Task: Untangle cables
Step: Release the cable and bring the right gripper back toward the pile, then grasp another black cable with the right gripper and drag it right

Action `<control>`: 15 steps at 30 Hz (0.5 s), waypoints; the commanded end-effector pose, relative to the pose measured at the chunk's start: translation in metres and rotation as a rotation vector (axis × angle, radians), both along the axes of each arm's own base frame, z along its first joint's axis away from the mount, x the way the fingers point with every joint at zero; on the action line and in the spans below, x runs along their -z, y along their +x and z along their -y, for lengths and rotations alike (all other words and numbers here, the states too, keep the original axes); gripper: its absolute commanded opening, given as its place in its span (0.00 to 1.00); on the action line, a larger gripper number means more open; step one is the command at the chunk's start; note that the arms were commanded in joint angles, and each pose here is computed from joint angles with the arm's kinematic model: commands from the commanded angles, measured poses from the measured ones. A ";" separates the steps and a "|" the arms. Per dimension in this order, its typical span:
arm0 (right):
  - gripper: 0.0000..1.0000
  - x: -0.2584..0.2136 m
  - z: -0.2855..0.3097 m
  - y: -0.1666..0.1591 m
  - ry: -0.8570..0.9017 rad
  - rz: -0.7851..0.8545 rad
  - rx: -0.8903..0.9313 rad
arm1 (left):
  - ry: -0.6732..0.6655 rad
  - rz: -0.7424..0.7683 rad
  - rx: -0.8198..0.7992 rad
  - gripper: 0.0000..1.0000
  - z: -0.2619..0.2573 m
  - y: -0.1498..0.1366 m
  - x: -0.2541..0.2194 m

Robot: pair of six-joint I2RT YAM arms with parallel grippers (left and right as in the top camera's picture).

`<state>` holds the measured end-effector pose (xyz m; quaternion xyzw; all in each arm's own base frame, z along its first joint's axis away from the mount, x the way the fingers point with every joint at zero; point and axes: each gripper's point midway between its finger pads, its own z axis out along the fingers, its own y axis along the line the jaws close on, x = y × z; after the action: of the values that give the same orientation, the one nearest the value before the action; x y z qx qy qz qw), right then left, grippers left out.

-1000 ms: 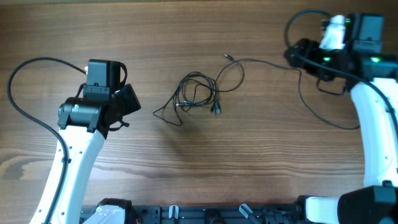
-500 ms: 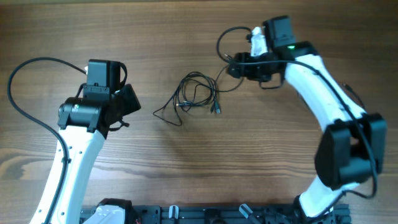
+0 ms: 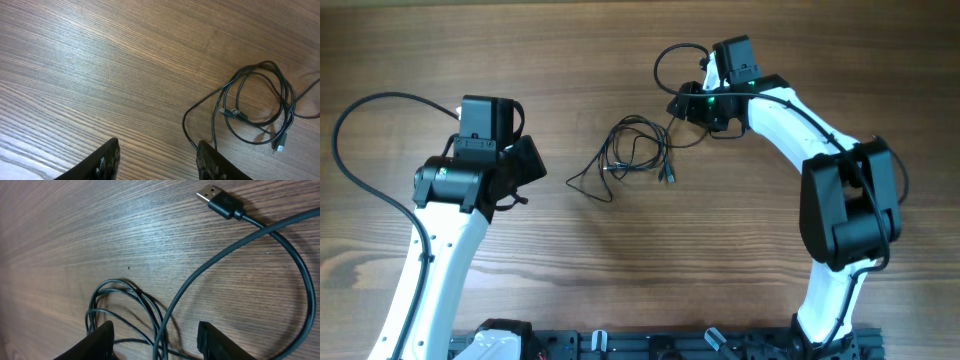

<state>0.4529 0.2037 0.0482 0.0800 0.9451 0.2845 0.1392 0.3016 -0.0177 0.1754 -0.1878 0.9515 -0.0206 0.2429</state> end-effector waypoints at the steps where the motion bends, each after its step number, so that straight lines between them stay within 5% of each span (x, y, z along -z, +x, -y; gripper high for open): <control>1: 0.54 0.023 0.002 -0.002 -0.018 -0.068 0.069 | 0.015 0.005 -0.001 0.51 -0.003 0.001 -0.001; 13: 0.53 0.047 -0.022 -0.004 -0.012 -0.115 0.137 | 0.016 0.005 -0.001 0.51 -0.003 0.001 -0.001; 15: 0.42 0.047 -0.028 -0.003 -0.006 -0.103 0.128 | 0.016 0.005 -0.001 0.51 -0.003 0.001 -0.001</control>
<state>0.4517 0.2253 0.0167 0.1399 0.9438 0.2759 0.1164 0.3015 -0.0177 0.1754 -0.1878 0.9515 -0.0207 0.2427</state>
